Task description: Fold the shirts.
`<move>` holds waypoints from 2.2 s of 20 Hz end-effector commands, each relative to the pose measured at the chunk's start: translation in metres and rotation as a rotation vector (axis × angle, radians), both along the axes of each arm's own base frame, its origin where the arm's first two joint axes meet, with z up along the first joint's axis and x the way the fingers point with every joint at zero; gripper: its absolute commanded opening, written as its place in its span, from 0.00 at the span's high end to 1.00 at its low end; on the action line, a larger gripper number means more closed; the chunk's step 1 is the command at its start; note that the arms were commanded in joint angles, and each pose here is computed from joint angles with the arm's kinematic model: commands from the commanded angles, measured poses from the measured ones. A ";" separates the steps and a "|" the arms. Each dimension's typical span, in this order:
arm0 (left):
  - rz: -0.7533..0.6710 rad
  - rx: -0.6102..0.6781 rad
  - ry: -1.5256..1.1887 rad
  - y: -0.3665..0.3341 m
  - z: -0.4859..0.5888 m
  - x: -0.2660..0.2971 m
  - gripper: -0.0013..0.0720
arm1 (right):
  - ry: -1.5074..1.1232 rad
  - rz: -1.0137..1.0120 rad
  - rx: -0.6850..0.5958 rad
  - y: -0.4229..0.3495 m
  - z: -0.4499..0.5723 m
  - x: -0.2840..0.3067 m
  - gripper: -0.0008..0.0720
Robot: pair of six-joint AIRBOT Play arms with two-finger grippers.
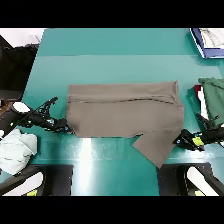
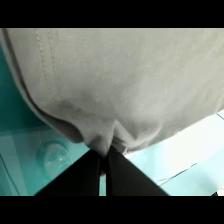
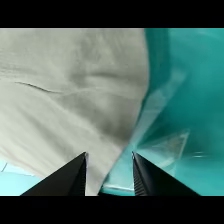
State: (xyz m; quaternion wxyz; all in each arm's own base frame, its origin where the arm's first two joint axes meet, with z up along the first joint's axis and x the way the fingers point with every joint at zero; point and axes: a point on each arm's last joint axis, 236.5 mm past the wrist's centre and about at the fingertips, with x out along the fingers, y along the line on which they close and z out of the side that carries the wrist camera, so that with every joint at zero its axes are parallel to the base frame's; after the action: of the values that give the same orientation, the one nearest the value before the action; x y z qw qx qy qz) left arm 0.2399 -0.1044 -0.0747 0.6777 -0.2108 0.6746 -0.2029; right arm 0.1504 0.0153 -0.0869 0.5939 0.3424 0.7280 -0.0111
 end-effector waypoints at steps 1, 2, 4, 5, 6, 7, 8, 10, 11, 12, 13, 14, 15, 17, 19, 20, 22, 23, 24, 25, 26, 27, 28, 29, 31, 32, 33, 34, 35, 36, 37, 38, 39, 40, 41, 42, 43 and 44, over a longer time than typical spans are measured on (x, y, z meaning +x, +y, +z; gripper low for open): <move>-0.001 0.000 -0.001 0.000 0.000 0.000 0.95 | -0.013 -0.012 -0.026 -0.007 -0.008 0.006 0.61; -0.001 0.000 -0.001 0.000 0.000 0.000 0.95 | -0.029 -0.015 -0.038 -0.008 -0.007 0.008 0.72; -0.001 0.000 -0.001 0.000 0.000 0.000 0.95 | -0.081 -0.003 -0.067 -0.012 -0.002 0.014 0.90; -0.001 0.001 -0.001 0.000 0.000 0.000 0.95 | -0.109 0.011 -0.082 -0.014 0.001 0.016 0.97; -0.005 0.006 -0.001 0.001 0.000 0.000 0.95 | -0.134 0.018 -0.095 -0.015 0.005 0.017 0.97; -0.015 0.018 -0.002 0.004 0.000 -0.001 0.95 | -0.158 0.020 -0.109 -0.015 0.010 0.019 0.97; -0.029 0.029 -0.006 0.006 0.003 0.000 0.95 | -0.174 0.025 -0.116 -0.015 0.015 0.018 0.97; -0.060 0.057 -0.055 0.011 0.019 0.004 0.95 | -0.185 0.058 -0.131 -0.013 0.030 0.009 0.97; -0.071 0.073 -0.089 0.014 0.032 0.005 0.95 | -0.180 0.083 -0.145 -0.014 0.039 0.002 0.97; -0.091 0.076 -0.116 0.013 0.047 0.002 0.95 | -0.181 0.106 -0.157 -0.013 0.050 -0.006 0.97; -0.111 0.067 -0.136 0.010 0.061 -0.006 0.95 | -0.191 0.124 -0.172 -0.013 0.061 -0.012 0.97; -0.124 0.055 -0.134 0.007 0.072 -0.018 0.95 | -0.212 0.132 -0.184 -0.011 0.072 -0.014 0.97; -0.130 0.047 -0.117 0.004 0.083 -0.032 0.95 | -0.246 0.131 -0.204 -0.010 0.083 -0.014 0.97; -0.135 0.043 -0.116 0.002 0.098 -0.048 0.95 | -0.334 0.148 -0.261 -0.011 0.104 -0.006 0.97; -0.119 0.053 -0.162 0.002 0.103 -0.042 0.95 | -0.422 0.190 -0.302 -0.010 0.120 0.008 0.97; -0.093 0.063 -0.194 0.004 0.104 -0.031 0.95 | -0.458 0.214 -0.315 -0.009 0.126 0.019 0.97; -0.013 0.089 -0.294 0.011 0.108 0.001 0.95 | -0.483 0.267 -0.309 -0.004 0.130 0.038 0.97; 0.021 0.102 -0.334 0.014 0.110 0.014 0.95 | -0.491 0.294 -0.303 -0.002 0.132 0.051 0.97; 0.048 0.111 -0.369 0.018 0.111 0.025 0.95 | -0.504 0.315 -0.304 -0.001 0.133 0.065 0.97; 0.077 0.118 -0.388 0.021 0.112 0.037 0.95 | -0.516 0.330 -0.312 -0.001 0.135 0.081 0.97; 0.109 0.122 -0.403 0.024 0.113 0.047 0.95 | -0.528 0.341 -0.311 0.000 0.138 0.097 0.97; 0.132 0.123 -0.423 0.026 0.115 0.058 0.95 | -0.533 0.349 -0.310 0.000 0.141 0.111 0.97; 0.162 0.123 -0.436 0.029 0.116 0.070 0.95 | -0.529 0.356 -0.307 -0.001 0.142 0.124 0.97; 0.187 0.124 -0.432 0.031 0.114 0.079 0.95 | -0.527 0.359 -0.304 -0.002 0.142 0.137 0.97; 0.190 0.127 -0.404 0.034 0.105 0.091 0.95 | -0.527 0.362 -0.303 -0.005 0.142 0.162 0.97; 0.196 0.128 -0.393 0.035 0.100 0.098 0.95 | -0.526 0.360 -0.302 -0.007 0.142 0.173 0.97; 0.205 0.129 -0.392 0.037 0.097 0.105 0.95 | -0.521 0.358 -0.301 -0.009 0.139 0.183 0.97; 0.219 0.130 -0.397 0.039 0.094 0.114 0.95 | -0.514 0.357 -0.296 -0.011 0.136 0.192 0.97; 0.232 0.124 -0.401 0.039 0.094 0.124 0.95 | -0.504 0.357 -0.291 -0.012 0.132 0.201 0.97; 0.245 0.114 -0.399 0.039 0.092 0.133 0.95 | -0.499 0.354 -0.284 -0.013 0.128 0.210 0.97; 0.255 0.110 -0.399 0.040 0.090 0.140 0.95 | -0.495 0.350 -0.278 -0.013 0.123 0.219 0.97; 0.271 0.104 -0.398 0.040 0.086 0.148 0.95 | -0.491 0.346 -0.272 -0.014 0.117 0.227 0.97; 0.284 0.106 -0.400 0.042 0.082 0.155 0.95 | -0.497 0.336 -0.258 -0.012 0.114 0.236 0.97; 0.300 0.109 -0.403 0.045 0.078 0.163 0.95 | -0.506 0.324 -0.244 -0.011 0.110 0.247 0.97; 0.320 0.101 -0.410 0.046 0.076 0.171 0.95 | -0.521 0.307 -0.227 -0.008 0.109 0.258 0.97; 0.351 0.091 -0.426 0.047 0.077 0.180 0.95 | -0.541 0.285 -0.206 -0.005 0.107 0.270 0.97; 0.393 0.070 -0.448 0.048 0.080 0.191 0.95 | -0.564 0.261 -0.185 -0.001 0.107 0.282 0.97; 0.451 0.038 -0.477 0.048 0.088 0.203 0.94 | -0.596 0.227 -0.153 0.005 0.110 0.294 0.97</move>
State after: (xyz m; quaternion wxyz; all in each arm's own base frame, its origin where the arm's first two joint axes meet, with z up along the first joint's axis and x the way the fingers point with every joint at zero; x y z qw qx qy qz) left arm 0.4117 -0.0612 0.0055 0.8349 -0.2430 0.4838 -0.0991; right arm 0.4107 0.0090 0.0231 0.7911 0.1571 0.5846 0.0877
